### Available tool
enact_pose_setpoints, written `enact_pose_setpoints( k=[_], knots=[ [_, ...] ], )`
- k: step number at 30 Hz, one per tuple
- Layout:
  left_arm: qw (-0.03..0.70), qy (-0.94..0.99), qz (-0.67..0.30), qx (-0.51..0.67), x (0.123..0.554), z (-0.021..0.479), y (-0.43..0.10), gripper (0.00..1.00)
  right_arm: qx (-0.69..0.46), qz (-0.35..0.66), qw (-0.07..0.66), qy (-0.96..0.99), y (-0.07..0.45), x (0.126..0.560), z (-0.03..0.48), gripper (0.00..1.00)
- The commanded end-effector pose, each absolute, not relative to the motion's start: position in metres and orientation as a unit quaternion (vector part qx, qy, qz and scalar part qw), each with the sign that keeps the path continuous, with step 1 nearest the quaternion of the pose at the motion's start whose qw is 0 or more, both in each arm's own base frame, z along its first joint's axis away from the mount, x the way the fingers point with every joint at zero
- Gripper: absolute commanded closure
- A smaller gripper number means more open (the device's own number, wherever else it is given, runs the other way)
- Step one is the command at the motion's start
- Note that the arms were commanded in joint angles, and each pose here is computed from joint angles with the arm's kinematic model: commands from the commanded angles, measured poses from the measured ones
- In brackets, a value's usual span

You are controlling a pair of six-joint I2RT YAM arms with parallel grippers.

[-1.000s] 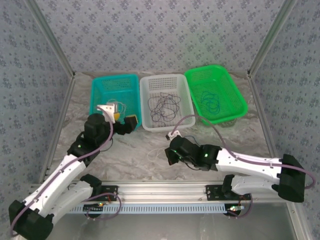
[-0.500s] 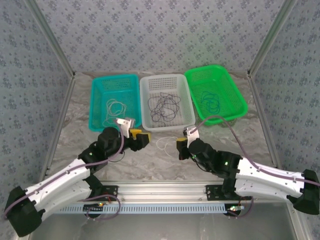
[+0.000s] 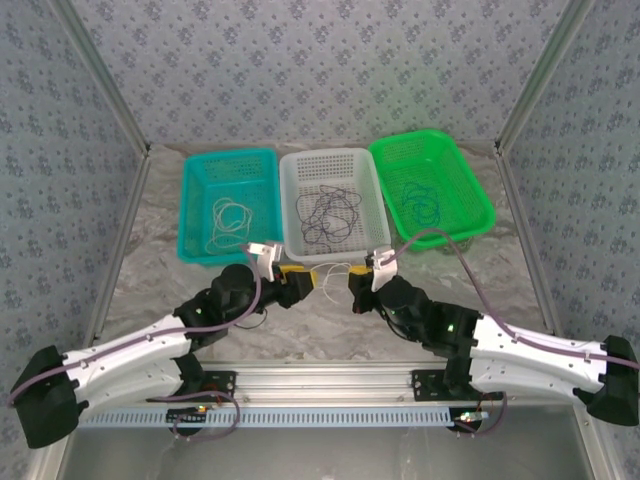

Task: Untangle the cables

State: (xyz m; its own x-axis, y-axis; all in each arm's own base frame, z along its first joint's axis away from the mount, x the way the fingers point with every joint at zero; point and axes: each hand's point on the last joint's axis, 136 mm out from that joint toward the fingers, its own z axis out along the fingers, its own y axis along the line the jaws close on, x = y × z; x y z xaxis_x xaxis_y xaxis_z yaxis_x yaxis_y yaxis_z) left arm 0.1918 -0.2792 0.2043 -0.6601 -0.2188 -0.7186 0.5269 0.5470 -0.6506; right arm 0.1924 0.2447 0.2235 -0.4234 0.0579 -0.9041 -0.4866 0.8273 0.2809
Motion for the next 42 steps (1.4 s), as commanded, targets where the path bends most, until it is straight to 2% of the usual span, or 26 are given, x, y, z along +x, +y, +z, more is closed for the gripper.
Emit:
enact_pose_setpoints(
  k=[1,5,10,14,16,17,18,19,22,24,25,27,28,42],
  knots=[
    [0.418,0.765,-0.481,0.093,0.195,0.222,-0.287,0.57,-0.123,0.260,0.537,0.793,0.244,0.195,0.228,1.00],
    [0.420,0.771,-0.471,0.081,0.200,0.218,-0.288,0.67,-0.123,0.266,0.538,0.790,0.247,0.194,0.228,1.00],
    [0.441,0.787,-0.429,0.052,0.210,0.211,-0.271,0.85,-0.135,0.270,0.528,0.794,0.249,0.188,0.220,1.00],
    [0.452,0.800,-0.388,0.075,0.209,0.212,-0.260,1.00,-0.144,0.248,0.503,0.815,0.244,0.185,0.204,0.98],
    [0.455,0.802,-0.377,0.088,0.208,0.214,-0.257,1.00,-0.150,0.236,0.489,0.826,0.240,0.182,0.195,0.91],
    [0.457,0.803,-0.370,0.097,0.207,0.215,-0.256,1.00,-0.153,0.228,0.481,0.833,0.237,0.181,0.190,0.84],
    [0.455,0.806,-0.364,0.106,0.206,0.214,-0.256,1.00,-0.154,0.217,0.475,0.839,0.233,0.180,0.187,0.72],
    [0.452,0.808,-0.358,0.115,0.205,0.213,-0.256,1.00,-0.153,0.206,0.471,0.844,0.229,0.180,0.185,0.63],
    [0.440,0.816,-0.347,0.144,0.200,0.209,-0.259,1.00,-0.155,0.185,0.470,0.849,0.217,0.179,0.187,0.59],
    [0.429,0.821,-0.342,0.159,0.197,0.206,-0.261,1.00,-0.163,0.188,0.476,0.843,0.215,0.178,0.195,0.52],
    [0.425,0.824,-0.339,0.162,0.197,0.204,-0.262,1.00,-0.166,0.192,0.480,0.840,0.214,0.178,0.199,0.46],
    [0.422,0.822,-0.342,0.170,0.195,0.204,-0.264,1.00,-0.164,0.193,0.488,0.835,0.211,0.179,0.206,0.28],
    [0.423,0.820,-0.347,0.171,0.195,0.206,-0.265,1.00,-0.161,0.193,0.491,0.834,0.210,0.180,0.208,0.24],
    [0.417,0.783,-0.409,0.215,0.179,0.222,-0.293,1.00,-0.170,0.228,0.485,0.827,0.253,0.205,0.216,0.18]
  ],
)
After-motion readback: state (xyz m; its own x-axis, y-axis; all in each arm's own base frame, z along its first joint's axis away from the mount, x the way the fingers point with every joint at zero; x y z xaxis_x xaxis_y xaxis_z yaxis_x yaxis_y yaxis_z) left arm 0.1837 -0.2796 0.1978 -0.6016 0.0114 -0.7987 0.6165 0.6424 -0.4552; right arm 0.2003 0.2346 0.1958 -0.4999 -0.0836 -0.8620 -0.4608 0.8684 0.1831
